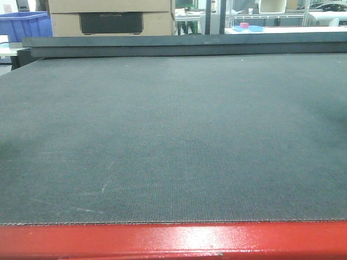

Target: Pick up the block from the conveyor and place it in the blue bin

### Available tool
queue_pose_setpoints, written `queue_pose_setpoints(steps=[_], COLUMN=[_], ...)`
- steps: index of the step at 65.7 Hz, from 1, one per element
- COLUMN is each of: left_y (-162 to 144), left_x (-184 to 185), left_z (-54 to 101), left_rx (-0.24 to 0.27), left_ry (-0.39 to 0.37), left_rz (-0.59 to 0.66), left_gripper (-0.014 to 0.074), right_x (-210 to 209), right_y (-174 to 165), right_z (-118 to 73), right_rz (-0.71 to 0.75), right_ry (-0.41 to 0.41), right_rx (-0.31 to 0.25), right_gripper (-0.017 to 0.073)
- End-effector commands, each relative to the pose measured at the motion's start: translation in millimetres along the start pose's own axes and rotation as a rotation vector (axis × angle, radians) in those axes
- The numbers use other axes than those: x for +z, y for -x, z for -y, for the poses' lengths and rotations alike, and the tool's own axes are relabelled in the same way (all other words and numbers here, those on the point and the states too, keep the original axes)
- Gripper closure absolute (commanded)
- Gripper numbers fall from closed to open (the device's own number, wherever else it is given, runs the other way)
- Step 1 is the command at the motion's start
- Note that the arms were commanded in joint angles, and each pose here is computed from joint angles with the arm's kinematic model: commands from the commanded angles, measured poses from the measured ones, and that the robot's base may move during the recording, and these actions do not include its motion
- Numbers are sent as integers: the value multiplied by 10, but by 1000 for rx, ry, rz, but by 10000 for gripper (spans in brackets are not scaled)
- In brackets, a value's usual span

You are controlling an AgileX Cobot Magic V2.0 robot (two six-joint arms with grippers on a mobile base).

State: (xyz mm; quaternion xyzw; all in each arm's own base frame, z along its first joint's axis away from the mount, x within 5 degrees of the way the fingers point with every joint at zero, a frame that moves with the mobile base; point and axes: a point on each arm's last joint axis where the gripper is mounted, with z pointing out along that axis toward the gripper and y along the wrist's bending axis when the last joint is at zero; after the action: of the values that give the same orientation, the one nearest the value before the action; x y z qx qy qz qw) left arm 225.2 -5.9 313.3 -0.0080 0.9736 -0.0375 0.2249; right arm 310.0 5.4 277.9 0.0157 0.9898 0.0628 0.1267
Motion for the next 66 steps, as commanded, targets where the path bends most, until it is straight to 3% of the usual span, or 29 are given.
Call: queue_pose_setpoints(steps=[1,23,54,60,66], left_y=[16,16,23,23,23], left_x=[-23,-23,-23,-23,-23], left_z=[3,3,3,3,1], left_rx=[-14,-14,-14,-14,-101], left_ry=[-7,-7,-7,-7,-6], left_rz=[12,12,20,20,19], left_gripper=[704,704,704,704,704], right_x=[124,523,607,607,607], right_y=[36,-69,-101,-101,-103], right_z=[55,138,180,180,180], right_rz=[-49,-104,-72,-72,-75], right_ry=[1,-18,-50,-50,-50], right_rx=[5,1,-17,-19,-19], right_gripper=[218,313,321,412,631])
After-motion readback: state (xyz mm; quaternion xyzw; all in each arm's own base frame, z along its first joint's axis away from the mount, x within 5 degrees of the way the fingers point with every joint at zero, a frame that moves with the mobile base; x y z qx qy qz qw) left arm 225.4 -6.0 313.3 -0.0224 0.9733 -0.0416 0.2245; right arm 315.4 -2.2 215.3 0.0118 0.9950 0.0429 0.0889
